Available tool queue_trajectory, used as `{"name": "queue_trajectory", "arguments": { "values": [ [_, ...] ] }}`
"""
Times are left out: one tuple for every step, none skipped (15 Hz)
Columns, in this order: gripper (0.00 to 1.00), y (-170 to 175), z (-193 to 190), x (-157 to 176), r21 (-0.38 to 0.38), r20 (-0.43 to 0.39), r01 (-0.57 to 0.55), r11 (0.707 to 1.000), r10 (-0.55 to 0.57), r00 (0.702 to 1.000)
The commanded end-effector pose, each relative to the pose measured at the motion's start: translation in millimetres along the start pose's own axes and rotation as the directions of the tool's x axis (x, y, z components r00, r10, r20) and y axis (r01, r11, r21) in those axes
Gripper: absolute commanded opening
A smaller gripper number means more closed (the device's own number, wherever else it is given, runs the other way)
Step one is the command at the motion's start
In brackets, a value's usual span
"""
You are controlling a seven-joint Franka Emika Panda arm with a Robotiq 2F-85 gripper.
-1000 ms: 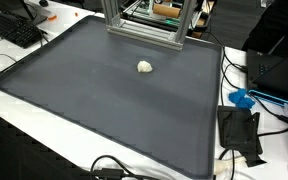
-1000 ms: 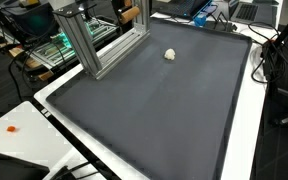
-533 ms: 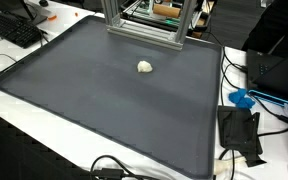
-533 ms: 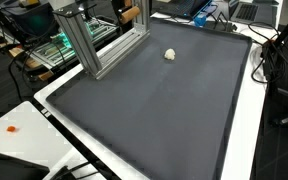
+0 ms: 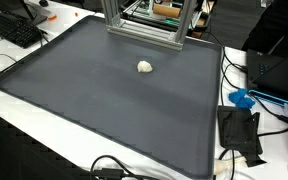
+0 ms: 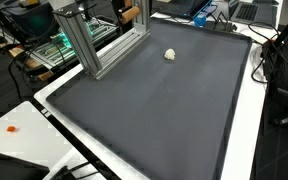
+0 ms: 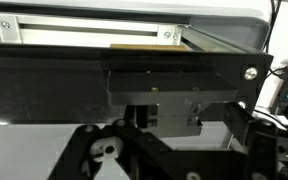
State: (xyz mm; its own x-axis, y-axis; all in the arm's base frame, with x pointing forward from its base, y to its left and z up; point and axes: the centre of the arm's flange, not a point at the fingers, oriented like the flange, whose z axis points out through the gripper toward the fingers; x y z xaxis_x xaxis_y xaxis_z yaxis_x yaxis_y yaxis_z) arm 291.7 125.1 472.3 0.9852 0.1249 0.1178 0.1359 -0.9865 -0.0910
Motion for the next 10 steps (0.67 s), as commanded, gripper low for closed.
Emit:
{"name": "queue_trajectory", "arguments": {
  "values": [
    [0.86,-3.8,9.6,-1.9,-0.011,-0.001,-0.015,1.0,0.015,1.0],
    [0.85,-4.1,9.9,-1.4,-0.015,0.001,-0.013,1.0,0.013,1.0],
    [0.83,-4.0,10.3,-1.2,-0.017,0.003,-0.013,1.0,0.013,1.0],
    [0.82,-4.0,11.1,-0.7,-0.025,0.009,-0.009,1.0,0.009,1.0],
    [0.81,-3.9,11.3,-0.4,-0.026,0.014,-0.007,1.0,0.007,1.0],
    [0.79,-4.8,11.3,-0.1,-0.033,0.016,-0.004,0.999,0.005,1.0],
    [0.79,-4.7,11.5,0.4,-0.038,0.019,-0.002,0.999,0.003,1.0],
    [0.77,-5.7,11.3,0.8,-0.042,0.022,-0.001,0.999,0.002,1.0],
    [0.75,-5.4,12.1,1.4,-0.05,0.025,0.003,0.999,-0.002,1.0],
    [0.71,-6.1,13.2,1.9,-0.056,0.033,0.006,0.998,-0.004,0.999]
  ]
}}
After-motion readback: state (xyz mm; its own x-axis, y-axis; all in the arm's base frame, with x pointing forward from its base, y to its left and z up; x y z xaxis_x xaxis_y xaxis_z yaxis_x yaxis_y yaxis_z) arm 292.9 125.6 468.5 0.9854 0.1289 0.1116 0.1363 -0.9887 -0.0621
